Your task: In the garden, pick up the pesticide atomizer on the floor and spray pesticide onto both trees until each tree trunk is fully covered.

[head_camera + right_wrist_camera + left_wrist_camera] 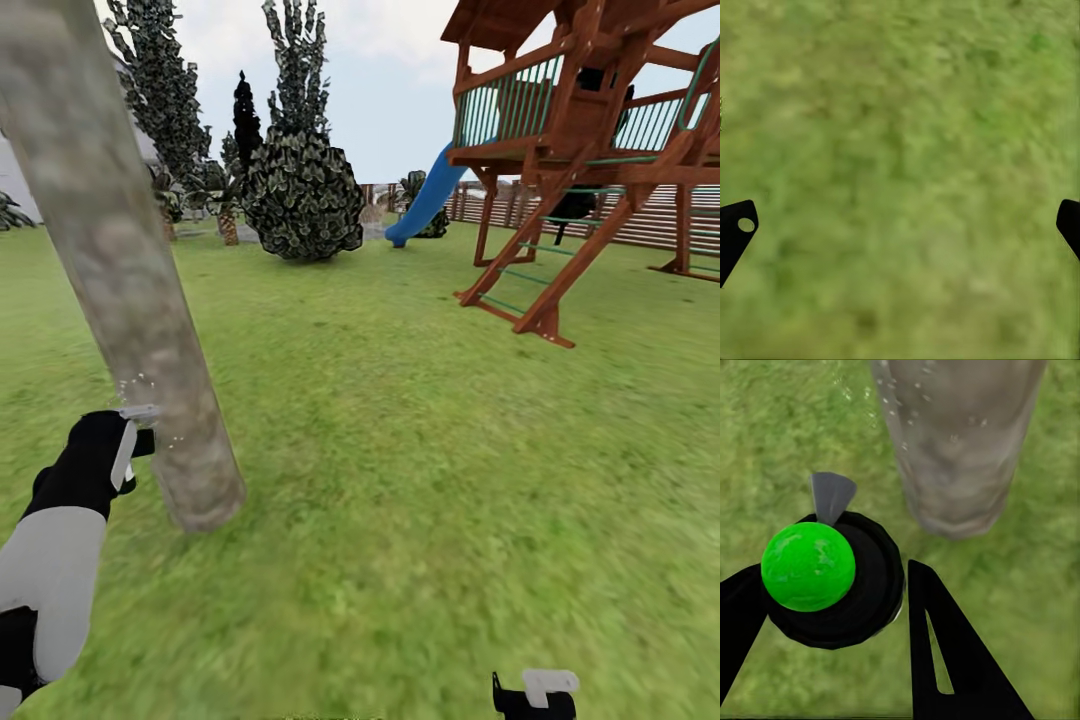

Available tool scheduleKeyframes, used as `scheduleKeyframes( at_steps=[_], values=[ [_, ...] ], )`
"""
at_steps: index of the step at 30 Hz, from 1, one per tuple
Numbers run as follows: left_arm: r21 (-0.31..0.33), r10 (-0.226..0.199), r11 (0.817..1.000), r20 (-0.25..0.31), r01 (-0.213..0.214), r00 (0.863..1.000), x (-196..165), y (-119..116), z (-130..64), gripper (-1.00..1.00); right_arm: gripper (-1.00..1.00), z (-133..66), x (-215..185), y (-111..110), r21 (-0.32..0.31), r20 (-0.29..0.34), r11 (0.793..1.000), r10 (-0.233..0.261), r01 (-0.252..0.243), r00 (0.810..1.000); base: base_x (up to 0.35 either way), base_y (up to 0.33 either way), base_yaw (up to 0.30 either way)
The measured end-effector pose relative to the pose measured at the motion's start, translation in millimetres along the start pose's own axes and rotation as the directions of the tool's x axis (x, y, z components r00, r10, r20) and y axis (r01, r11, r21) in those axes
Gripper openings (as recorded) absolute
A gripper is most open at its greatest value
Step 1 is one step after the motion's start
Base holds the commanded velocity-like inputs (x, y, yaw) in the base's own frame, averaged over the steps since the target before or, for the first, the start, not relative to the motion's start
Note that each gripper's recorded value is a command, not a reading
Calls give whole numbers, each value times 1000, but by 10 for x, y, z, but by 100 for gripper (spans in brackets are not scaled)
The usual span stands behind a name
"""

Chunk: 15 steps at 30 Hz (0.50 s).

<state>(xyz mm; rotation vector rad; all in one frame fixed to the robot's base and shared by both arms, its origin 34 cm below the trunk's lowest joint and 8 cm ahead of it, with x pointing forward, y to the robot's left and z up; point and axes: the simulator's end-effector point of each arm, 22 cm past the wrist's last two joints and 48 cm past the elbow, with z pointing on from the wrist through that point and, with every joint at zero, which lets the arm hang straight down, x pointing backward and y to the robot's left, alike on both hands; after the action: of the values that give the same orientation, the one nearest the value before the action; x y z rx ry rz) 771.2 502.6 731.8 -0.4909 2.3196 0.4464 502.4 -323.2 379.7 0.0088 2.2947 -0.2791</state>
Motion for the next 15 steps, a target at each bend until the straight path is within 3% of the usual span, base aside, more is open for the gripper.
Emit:
scheduleKeyframes(
  at_steps=[3,15],
  values=[
    [1,-1,1000,0,1,1000,0,-2,-1,-100,100,0,-1,1,-1,0,1000,-1,1,1000,-14,-272,223],
    [-2,1,1000,5,-1,1000,-10,1,0,-100,100,-1,0,2,-1,0,1000,0,0,1000,0,-273,29]
  ],
)
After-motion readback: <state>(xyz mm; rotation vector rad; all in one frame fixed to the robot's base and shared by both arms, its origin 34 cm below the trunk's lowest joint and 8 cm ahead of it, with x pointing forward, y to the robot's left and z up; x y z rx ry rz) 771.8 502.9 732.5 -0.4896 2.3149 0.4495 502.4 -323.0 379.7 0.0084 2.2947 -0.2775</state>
